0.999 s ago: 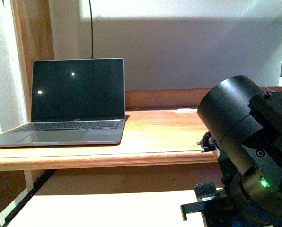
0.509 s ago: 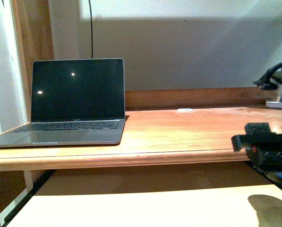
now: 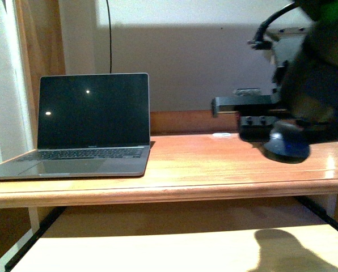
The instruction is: Place mouse
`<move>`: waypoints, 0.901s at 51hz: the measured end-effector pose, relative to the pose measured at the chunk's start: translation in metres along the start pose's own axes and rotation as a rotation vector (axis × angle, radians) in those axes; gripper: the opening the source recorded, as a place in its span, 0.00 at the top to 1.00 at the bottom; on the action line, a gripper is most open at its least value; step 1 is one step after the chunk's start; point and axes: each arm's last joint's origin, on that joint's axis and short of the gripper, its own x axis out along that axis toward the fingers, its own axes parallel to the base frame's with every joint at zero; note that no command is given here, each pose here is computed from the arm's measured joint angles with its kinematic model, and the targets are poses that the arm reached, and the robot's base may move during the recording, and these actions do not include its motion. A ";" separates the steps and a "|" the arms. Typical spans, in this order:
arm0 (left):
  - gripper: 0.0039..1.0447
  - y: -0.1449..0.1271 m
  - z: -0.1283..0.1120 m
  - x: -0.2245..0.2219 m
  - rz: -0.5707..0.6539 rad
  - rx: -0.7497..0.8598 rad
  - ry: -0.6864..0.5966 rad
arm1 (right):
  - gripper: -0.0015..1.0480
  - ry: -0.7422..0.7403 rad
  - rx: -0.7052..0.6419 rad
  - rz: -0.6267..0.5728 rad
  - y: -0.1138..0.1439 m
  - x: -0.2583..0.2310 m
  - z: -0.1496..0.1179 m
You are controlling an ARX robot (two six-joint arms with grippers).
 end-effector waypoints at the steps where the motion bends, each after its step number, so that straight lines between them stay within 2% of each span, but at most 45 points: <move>1: 0.07 0.000 0.000 0.000 0.000 0.000 0.000 | 0.46 0.001 -0.001 -0.001 0.003 0.001 0.001; 12: 0.07 0.000 0.000 0.000 0.000 0.000 0.000 | 0.46 -0.004 -0.008 -0.051 0.050 0.025 0.023; 27: 0.07 0.000 0.000 0.000 0.000 0.000 0.000 | 0.46 -0.040 -0.023 -0.122 0.100 0.051 0.054; 46: 0.07 0.000 0.000 0.000 0.000 0.000 0.000 | 0.46 0.001 -0.070 -0.191 0.148 0.105 0.042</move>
